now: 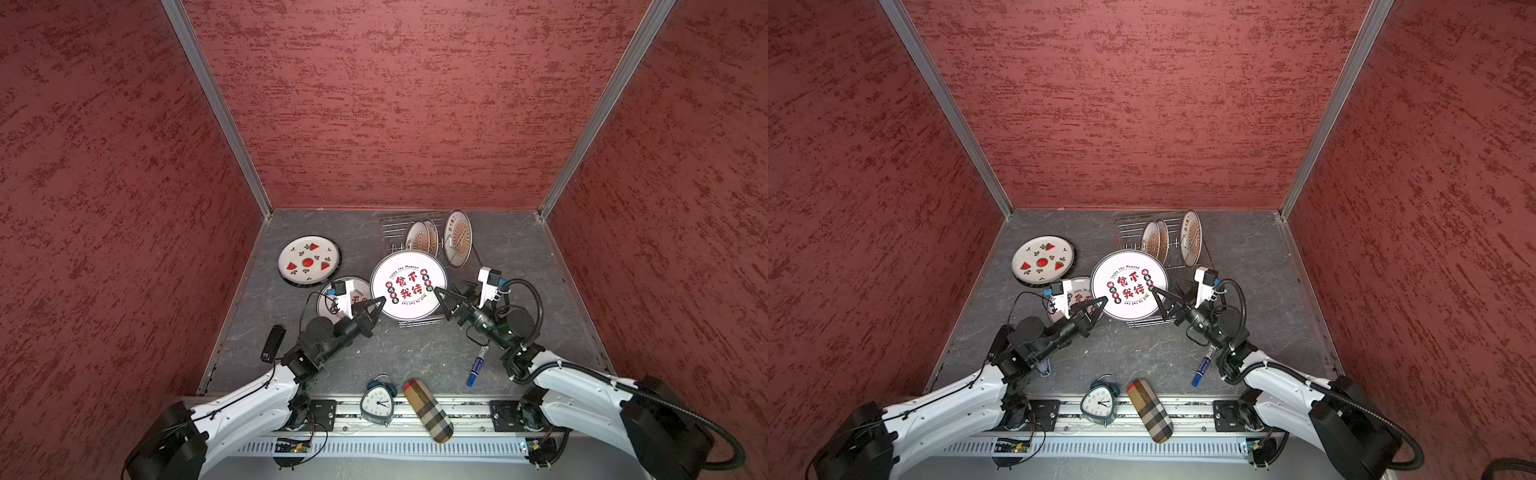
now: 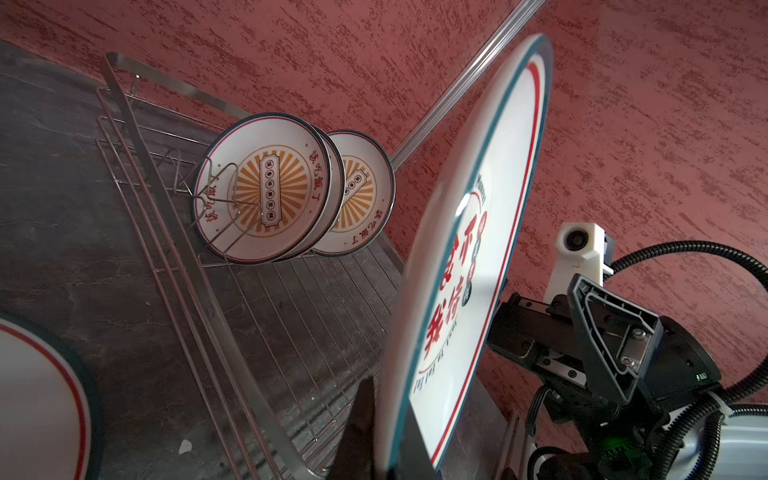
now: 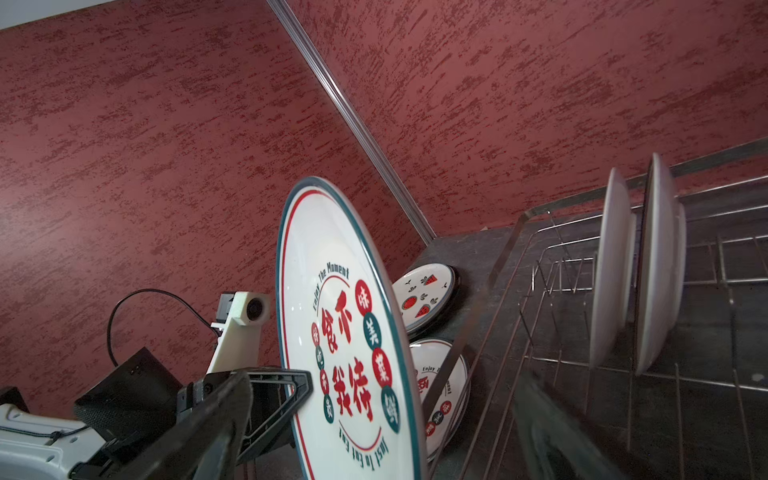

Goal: Unload the plates from the dish rack
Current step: 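Carry the plate with the left gripper while the right gripper returns to the rack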

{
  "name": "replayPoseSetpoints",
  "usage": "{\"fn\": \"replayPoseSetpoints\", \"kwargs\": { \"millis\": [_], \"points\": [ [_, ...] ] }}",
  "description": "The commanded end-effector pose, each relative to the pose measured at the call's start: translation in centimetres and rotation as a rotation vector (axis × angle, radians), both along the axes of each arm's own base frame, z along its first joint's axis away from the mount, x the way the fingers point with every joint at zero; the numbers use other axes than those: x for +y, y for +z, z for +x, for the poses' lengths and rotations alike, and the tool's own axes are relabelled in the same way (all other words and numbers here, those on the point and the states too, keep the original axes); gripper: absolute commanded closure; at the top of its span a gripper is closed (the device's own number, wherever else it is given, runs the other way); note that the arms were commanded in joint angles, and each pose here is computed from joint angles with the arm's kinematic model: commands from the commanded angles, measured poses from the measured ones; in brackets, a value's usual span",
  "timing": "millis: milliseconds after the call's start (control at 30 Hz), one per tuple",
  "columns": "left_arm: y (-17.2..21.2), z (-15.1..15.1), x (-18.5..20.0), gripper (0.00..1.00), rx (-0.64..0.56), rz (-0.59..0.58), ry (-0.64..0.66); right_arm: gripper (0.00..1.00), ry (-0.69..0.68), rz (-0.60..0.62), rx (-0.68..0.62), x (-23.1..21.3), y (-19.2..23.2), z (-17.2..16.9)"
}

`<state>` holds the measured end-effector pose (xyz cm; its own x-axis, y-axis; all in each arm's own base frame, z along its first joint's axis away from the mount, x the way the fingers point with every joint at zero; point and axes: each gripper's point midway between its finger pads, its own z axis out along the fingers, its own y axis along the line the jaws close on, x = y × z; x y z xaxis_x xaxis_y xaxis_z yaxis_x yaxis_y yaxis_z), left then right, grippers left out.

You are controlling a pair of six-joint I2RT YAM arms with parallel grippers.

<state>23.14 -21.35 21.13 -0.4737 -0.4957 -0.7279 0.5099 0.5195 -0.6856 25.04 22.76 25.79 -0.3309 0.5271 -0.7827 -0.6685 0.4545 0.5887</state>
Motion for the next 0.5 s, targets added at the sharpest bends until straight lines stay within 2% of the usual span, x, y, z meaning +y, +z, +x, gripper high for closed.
{"fn": "replayPoseSetpoints", "kwargs": {
  "millis": [0, 267, 467],
  "points": [
    [1.0, 0.4, 1.4, 1.00, -0.001, -0.052, 0.052, 0.01, -0.012, 0.043, -0.046, 0.0, 2.6, 0.2],
    [-0.8, 1.4, 4.9, 1.00, 0.135, -0.090, 0.144, 0.01, 0.106, -0.029, -0.089, 2.6, 2.7, -0.3],
    [-1.8, 1.9, 7.0, 1.00, 0.223, -0.098, 0.216, 0.01, 0.190, -0.143, -0.070, 6.2, 1.4, 0.2]
  ]
}}
